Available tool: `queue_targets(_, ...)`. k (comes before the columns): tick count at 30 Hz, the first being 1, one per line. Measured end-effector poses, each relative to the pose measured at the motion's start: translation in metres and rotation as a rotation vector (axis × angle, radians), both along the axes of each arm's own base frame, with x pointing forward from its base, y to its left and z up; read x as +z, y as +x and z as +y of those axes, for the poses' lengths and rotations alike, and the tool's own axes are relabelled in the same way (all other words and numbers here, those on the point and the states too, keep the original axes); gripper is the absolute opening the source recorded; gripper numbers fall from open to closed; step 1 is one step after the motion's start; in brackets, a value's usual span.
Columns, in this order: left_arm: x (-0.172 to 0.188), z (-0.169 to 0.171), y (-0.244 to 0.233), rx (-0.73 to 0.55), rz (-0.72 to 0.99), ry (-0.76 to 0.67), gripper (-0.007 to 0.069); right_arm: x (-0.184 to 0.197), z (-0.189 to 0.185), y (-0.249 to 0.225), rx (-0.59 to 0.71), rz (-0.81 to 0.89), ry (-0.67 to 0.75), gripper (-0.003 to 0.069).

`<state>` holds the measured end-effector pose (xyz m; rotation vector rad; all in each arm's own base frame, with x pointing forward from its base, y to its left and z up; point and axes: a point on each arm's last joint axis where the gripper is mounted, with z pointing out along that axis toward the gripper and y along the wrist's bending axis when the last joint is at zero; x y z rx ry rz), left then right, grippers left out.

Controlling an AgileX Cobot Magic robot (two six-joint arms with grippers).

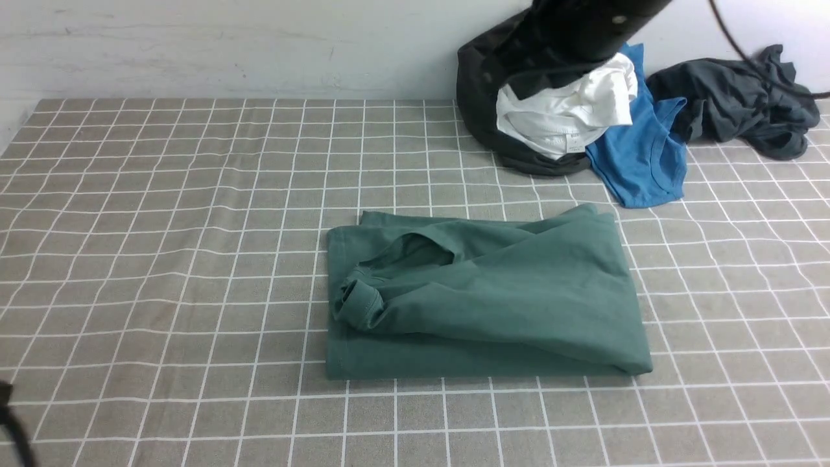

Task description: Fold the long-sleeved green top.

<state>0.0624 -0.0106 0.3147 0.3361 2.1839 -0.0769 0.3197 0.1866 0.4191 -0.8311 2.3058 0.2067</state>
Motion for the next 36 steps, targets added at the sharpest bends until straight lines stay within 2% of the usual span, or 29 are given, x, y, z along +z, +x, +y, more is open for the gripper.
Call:
queue_targets(7, -0.005, 0.024, -0.028, 0.102, -0.185, -0.114, -0.0008, 0.015, -0.046, -0.089, 0.009, -0.136, 0.135, -0.0014)
queue_targets(9, -0.004, 0.028, -0.035, 0.109, -0.231, -0.137, -0.0008, 0.011, -0.067, -0.126, 0.001, -0.244, 0.217, -0.0014)
queue_targets(10, -0.004, 0.028, -0.035, 0.109, -0.232, -0.136, -0.0008, 0.007, -0.067, -0.125, -0.001, -0.241, 0.216, -0.0014)
queue_targets(11, -0.003, 0.03, -0.037, 0.11, -0.253, -0.143, -0.0008, 0.007, -0.081, -0.148, -0.007, -0.331, 0.269, -0.0014)
queue_targets(17, -0.003, 0.031, -0.037, 0.113, -0.26, -0.142, -0.0008, -0.018, -0.127, -0.222, -0.036, -0.552, 0.384, -0.0014)
queue_targets(26, -0.003, 0.031, -0.038, 0.115, -0.261, -0.144, -0.0008, -0.043, -0.155, -0.263, -0.085, -0.637, 0.436, -0.0014)
queue_targets(36, -0.003, 0.031, -0.038, 0.115, -0.262, -0.143, -0.0008, -0.045, -0.158, -0.27, -0.088, -0.631, 0.444, -0.0014)
